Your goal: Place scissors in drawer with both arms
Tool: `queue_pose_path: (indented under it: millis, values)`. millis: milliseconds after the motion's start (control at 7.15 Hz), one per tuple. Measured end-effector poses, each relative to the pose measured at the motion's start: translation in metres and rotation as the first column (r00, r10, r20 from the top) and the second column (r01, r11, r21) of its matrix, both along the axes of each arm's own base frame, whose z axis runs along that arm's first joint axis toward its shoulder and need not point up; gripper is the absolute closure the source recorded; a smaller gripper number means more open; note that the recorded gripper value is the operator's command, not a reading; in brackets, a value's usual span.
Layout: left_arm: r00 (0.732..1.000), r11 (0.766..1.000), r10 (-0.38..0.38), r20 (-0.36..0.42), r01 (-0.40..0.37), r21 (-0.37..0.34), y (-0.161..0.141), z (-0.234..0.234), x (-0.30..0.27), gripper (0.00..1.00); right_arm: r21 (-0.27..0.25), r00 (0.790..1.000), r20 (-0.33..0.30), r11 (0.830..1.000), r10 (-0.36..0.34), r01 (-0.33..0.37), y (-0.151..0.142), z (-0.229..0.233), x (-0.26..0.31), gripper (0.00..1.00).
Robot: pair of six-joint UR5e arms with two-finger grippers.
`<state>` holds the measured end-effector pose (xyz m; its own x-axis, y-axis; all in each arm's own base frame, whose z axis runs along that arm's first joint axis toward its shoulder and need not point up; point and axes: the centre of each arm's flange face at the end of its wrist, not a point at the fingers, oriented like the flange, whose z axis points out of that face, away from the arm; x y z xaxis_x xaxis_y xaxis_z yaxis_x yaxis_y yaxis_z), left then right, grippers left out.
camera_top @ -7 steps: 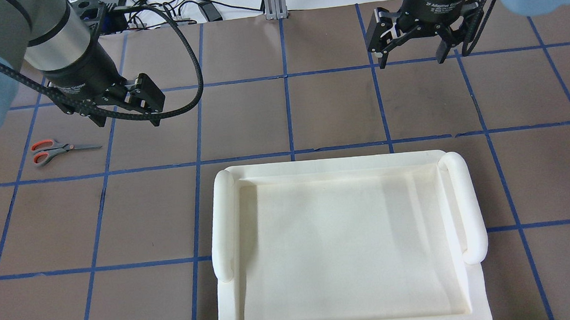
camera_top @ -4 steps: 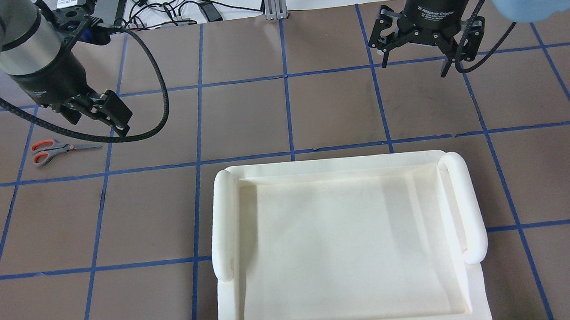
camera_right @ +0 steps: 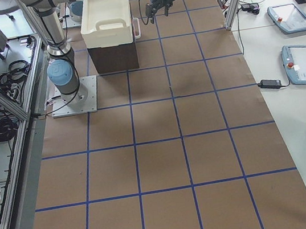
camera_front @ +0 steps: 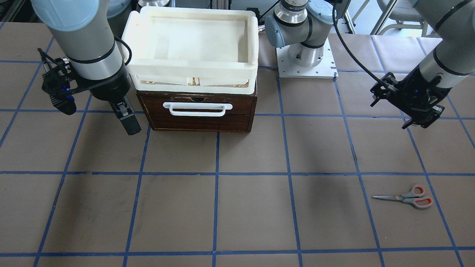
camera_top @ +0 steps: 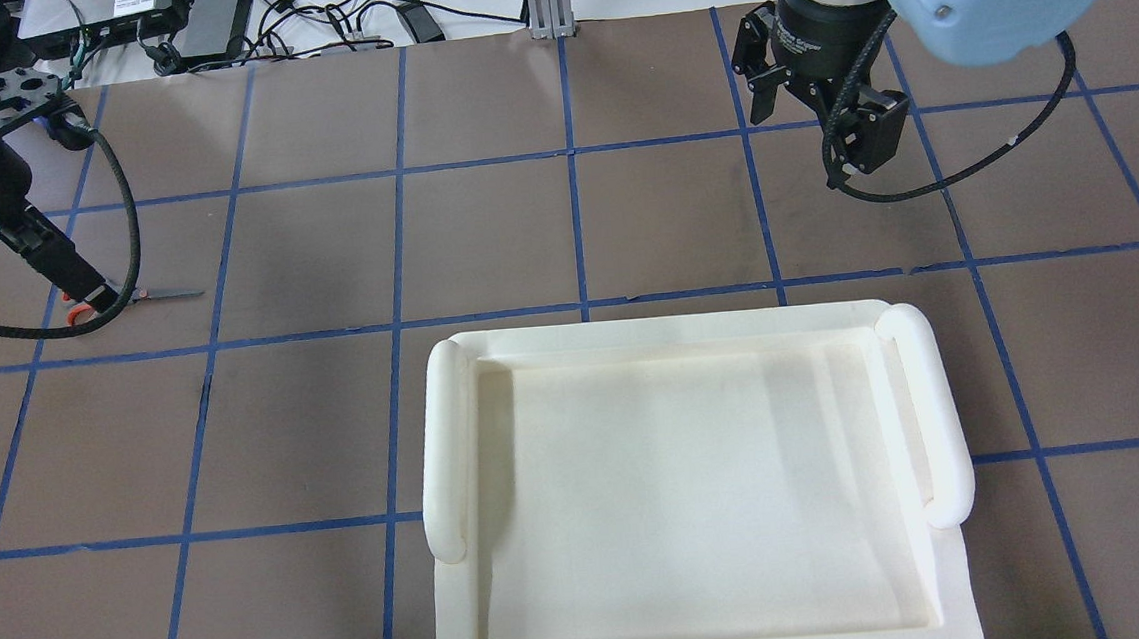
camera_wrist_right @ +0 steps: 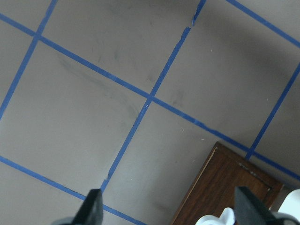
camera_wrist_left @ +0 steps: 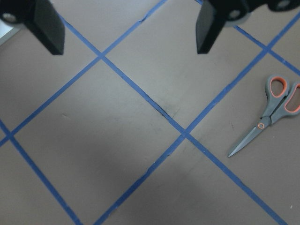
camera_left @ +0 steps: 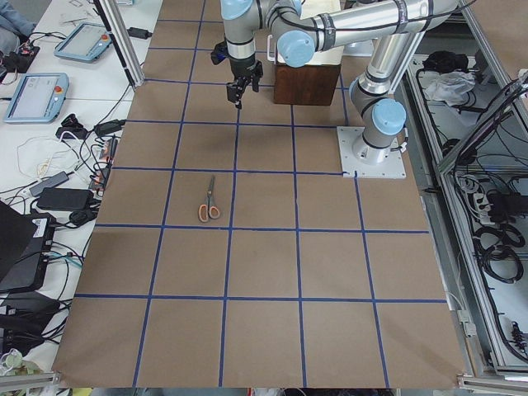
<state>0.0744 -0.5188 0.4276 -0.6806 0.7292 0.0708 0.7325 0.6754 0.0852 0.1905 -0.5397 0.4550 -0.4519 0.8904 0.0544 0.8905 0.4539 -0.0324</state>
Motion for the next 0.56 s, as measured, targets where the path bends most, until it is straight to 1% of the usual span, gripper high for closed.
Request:
queue_pose_path:
  millis: [140,280,420,559]
  values:
    - [0.995,0.995,-0.093,-0.026,0.094,0.021,-0.003,-0.014,0.025,0.00,0.009,0.996,-0.007,0.996,-0.090,0.090,-0.004,-0.015,0.021,0.00]
    - [0.988,0.988,-0.149,-0.040,0.150,0.031,-0.007,-0.027,0.049,0.00,0.019,0.987,-0.016,0.987,-0.159,0.159,-0.005,-0.030,0.042,0.00]
    - [0.975,0.975,-0.221,-0.024,0.221,0.012,-0.017,-0.042,0.074,0.00,0.026,0.978,-0.025,0.978,-0.207,0.208,-0.005,-0.044,0.062,0.00]
    - [0.950,0.950,-0.310,0.021,0.311,-0.029,-0.035,-0.063,0.098,0.00,0.041,0.969,-0.037,0.969,-0.244,0.245,-0.004,-0.060,0.082,0.00]
